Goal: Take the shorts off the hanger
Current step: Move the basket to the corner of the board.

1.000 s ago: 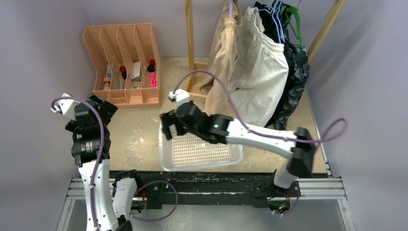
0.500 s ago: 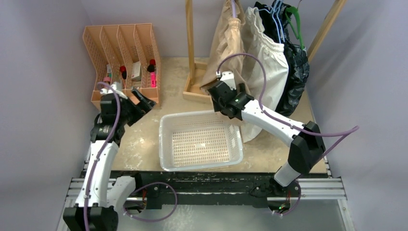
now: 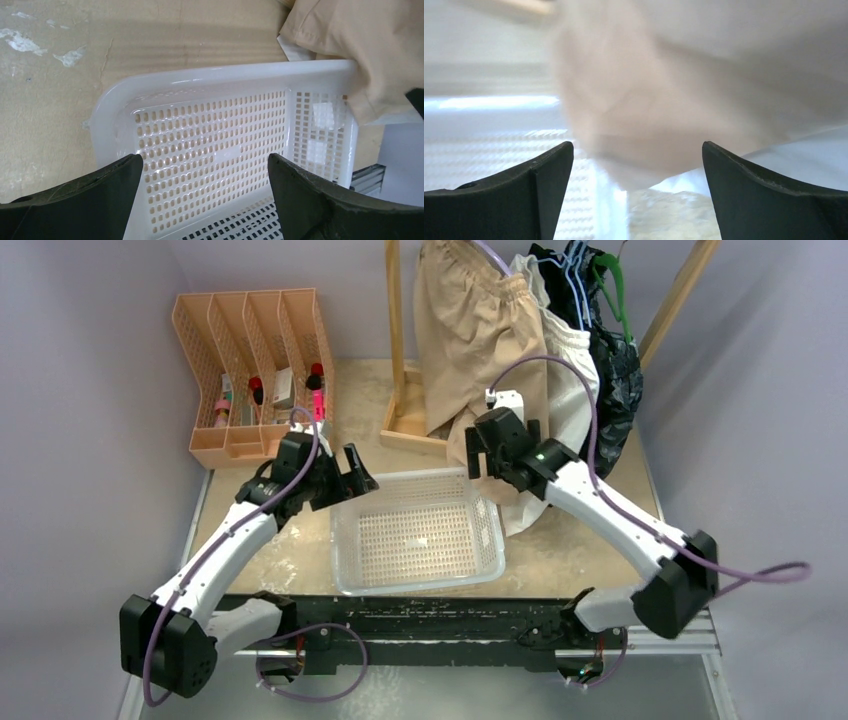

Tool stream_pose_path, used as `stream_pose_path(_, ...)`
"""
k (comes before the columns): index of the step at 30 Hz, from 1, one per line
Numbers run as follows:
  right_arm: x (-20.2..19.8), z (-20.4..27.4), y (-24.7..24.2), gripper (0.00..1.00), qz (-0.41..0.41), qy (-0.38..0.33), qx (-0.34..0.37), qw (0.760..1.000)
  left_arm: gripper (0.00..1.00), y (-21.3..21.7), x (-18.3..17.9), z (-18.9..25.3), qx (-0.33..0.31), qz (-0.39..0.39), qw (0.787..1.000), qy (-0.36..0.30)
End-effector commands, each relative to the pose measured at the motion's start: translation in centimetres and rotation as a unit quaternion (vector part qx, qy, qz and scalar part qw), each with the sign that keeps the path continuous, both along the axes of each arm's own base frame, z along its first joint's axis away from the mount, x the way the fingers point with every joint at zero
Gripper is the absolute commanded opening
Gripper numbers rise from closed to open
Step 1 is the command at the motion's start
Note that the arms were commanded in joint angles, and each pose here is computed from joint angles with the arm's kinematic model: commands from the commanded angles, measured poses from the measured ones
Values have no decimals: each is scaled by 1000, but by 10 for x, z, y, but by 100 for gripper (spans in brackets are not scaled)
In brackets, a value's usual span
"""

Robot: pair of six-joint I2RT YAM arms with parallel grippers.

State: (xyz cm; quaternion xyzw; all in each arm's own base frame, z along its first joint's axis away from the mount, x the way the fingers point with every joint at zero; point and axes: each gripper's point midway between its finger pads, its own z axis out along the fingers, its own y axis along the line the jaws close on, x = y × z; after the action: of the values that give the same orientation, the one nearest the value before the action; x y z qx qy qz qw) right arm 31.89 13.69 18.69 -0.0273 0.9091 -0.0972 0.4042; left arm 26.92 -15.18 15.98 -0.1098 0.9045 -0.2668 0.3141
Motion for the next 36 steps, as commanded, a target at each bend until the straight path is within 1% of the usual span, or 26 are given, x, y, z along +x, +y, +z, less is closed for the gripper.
stream_pose_path(1,-35,54,66,100,166,-33,200,965,96,11,4,11,38,24,999,-28)
stream_pose_path(3,-53,54,77,99,202,-29,245,948,96,20,6,15,48,47,997,-35)
stream_pose_path(4,-60,50,77,99,203,-23,257,945,96,22,7,17,49,56,996,-40)
stream_pose_path(7,-74,22,68,99,168,14,269,948,95,31,11,26,51,87,993,-56)
stream_pose_path(8,-78,16,69,99,164,25,276,947,96,32,11,28,50,93,993,-60)
stream_pose_path(9,-85,0,69,99,159,46,279,946,96,33,12,31,50,98,992,-64)
stream_pose_path(13,-95,-43,63,99,102,94,285,948,95,36,14,43,47,107,990,-79)
stream_pose_path(17,-101,-66,77,98,103,125,300,940,96,43,13,50,57,121,987,-85)
stream_pose_path(19,-106,-67,95,98,122,134,298,937,96,51,11,55,67,137,984,-91)
stream_pose_path(23,-122,-60,154,97,186,141,290,928,96,76,4,64,101,185,972,-101)
stream_pose_path(27,-122,-49,207,99,204,142,280,927,96,115,-8,67,161,261,947,-92)
stream_pose_path(30,-122,-41,227,100,199,126,269,934,96,132,-16,67,195,285,935,-83)
stream_pose_path(32,-122,-35,231,100,193,123,284,931,97,132,-18,66,197,282,935,-82)
stream_pose_path(36,-126,-27,222,100,184,111,311,926,97,121,-15,59,185,256,946,-76)
